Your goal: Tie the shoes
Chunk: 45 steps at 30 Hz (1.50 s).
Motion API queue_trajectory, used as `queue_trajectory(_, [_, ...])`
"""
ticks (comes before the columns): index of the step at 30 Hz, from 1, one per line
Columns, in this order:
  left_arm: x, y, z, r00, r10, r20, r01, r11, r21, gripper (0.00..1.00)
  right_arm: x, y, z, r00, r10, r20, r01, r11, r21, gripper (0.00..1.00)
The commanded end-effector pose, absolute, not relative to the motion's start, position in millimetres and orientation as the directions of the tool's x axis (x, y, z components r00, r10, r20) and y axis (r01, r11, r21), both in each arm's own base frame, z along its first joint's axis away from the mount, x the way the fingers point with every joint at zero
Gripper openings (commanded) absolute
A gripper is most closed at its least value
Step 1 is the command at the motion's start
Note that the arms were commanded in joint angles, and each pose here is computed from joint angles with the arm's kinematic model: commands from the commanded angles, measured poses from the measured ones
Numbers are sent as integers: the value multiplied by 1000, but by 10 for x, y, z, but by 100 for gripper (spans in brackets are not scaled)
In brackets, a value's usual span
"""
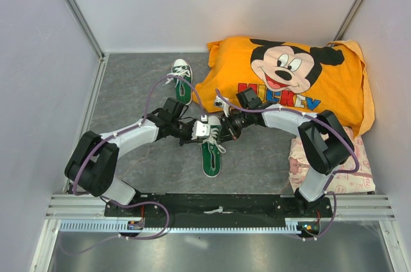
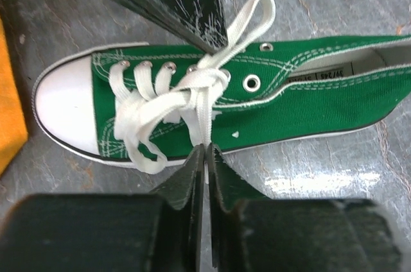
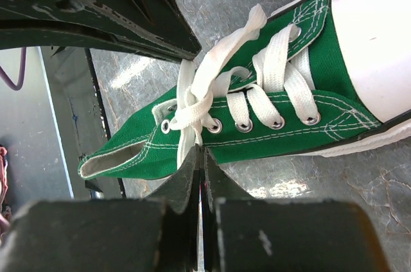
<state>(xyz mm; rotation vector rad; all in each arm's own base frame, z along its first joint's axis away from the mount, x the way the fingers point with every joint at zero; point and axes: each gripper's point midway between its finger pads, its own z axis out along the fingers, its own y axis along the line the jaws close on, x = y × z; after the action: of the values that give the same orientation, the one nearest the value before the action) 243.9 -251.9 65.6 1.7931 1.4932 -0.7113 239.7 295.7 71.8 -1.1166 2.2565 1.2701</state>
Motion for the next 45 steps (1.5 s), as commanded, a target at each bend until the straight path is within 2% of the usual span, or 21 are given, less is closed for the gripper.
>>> queue_trajectory(1, [2493,-2429,702,261,620,-740,963,-112,245,3,2471,3044,908,-598,-454,-660,-798,258,545,0])
queue_trajectory(15, [2377,-1915,569,241,706,-666,965,-100,243,2,2491,3037,931,-587,-453,-671,-807,262,529,0])
queue_trajectory(23, [2325,-1820,520,243,721,-649,965,-115,235,4,2496,3032,944,-581,-451,-678,-812,260,523,0])
queue_trajectory(24, [2328,-1827,520,244,719,-651,965,-115,234,6,2490,3036,940,-582,-452,-676,-811,260,524,0])
queue_trajectory(26, [2356,-1846,552,225,717,-660,969,-93,228,24,2501,3040,970,-579,-448,-682,-813,257,522,0])
queue_trajectory(28, [2377,-1884,605,198,704,-682,974,-61,220,33,2499,3052,994,-577,-445,-685,-814,248,525,0])
queue_trajectory(29, [2383,-1900,629,195,697,-690,974,-52,222,34,2502,3060,1017,-580,-441,-685,-812,247,528,0])
queue_trajectory(34, [2381,-1970,711,205,657,-726,970,-35,242,38,2551,3026,1099,-589,-421,-690,-807,263,529,24])
queue_trajectory(40, [2564,-2206,773,167,606,-778,977,3,212,27,2688,3028,1208,-595,-393,-701,-804,289,520,29])
queue_trajectory(45, [2676,-2440,770,193,599,-777,976,-34,216,27,2859,3132,1279,-604,-366,-708,-797,294,528,39])
